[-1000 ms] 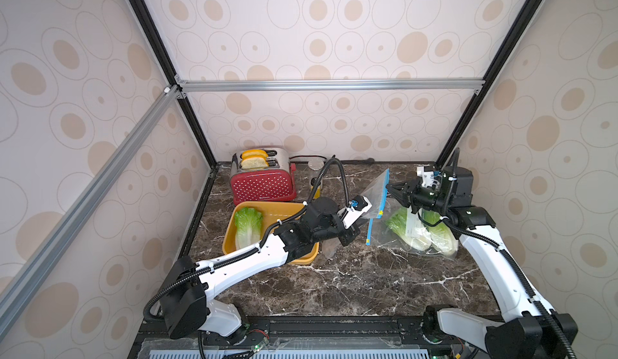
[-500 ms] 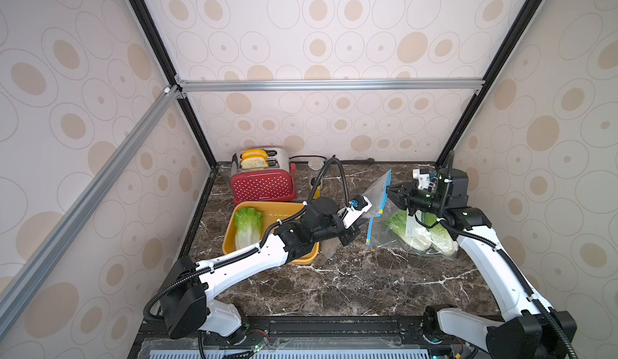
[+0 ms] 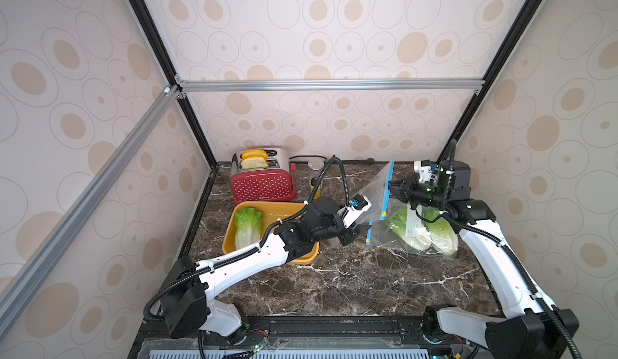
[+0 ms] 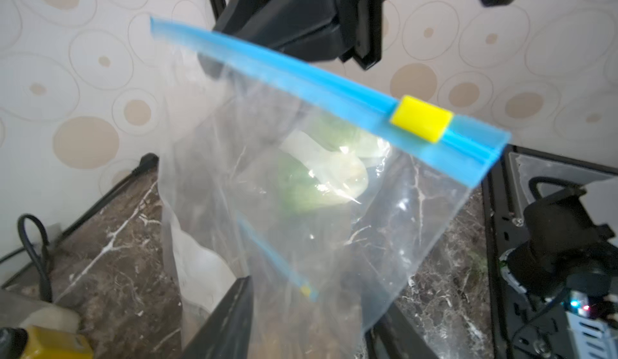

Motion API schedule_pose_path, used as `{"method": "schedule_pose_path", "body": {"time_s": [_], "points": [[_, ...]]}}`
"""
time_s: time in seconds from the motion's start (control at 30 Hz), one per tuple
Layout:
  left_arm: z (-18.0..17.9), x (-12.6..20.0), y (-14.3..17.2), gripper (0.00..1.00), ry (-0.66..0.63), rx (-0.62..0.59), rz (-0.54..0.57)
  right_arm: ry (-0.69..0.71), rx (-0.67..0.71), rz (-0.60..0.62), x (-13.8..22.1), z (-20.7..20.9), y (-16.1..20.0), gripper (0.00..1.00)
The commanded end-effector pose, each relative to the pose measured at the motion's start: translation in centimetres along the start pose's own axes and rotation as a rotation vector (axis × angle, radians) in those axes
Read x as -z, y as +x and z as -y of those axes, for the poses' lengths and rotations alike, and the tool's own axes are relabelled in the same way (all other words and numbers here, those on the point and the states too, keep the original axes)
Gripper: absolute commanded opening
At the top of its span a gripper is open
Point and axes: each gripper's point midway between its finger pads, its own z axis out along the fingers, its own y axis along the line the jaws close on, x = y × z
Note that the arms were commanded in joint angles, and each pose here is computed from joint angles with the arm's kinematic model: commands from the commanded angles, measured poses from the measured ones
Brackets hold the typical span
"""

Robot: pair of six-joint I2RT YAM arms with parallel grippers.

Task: Put the chinese cabbages into a zipper bag and zip it
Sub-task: Open the zipper of the food storage bag.

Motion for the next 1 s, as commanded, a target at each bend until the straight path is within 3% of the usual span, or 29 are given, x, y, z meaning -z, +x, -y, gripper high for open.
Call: {"method": "schedule_pose_path", "body": {"time_s": [0.0,0.2,0.37,0.43,0.67,0.97], "points": [[-1.4,3.0,-2.3,0.73,-0.098,0.029,0.023,0.101,0.146,0.028,1.3,-0.3,-0.8,0.00],[-5.1,9.3,-4.7,0.81,-0.274,0.232,0.061,0.198,0.382,-0.064,0.3,-2.5,-0.4,0.00],[-10.3,13.6,-4.3,0.81,-0.476,0.553,0.058,0.246,0.572,-0.215,-2.4,-4.2,2.3,0.00],[-10.8,14.0,-4.7,0.81,-0.479,0.635,0.066,0.274,0.620,-0.287,-3.0,-3.9,3.6,0.00],[-11.1,10.5,-6.0,0.74,-0.400,0.865,0.098,0.280,0.688,-0.357,-4.0,-3.9,6.4,0.00],[-10.9,5.2,-7.0,0.67,-0.284,0.947,0.085,0.251,0.695,-0.404,-5.7,-4.3,9.0,0.00]]}}
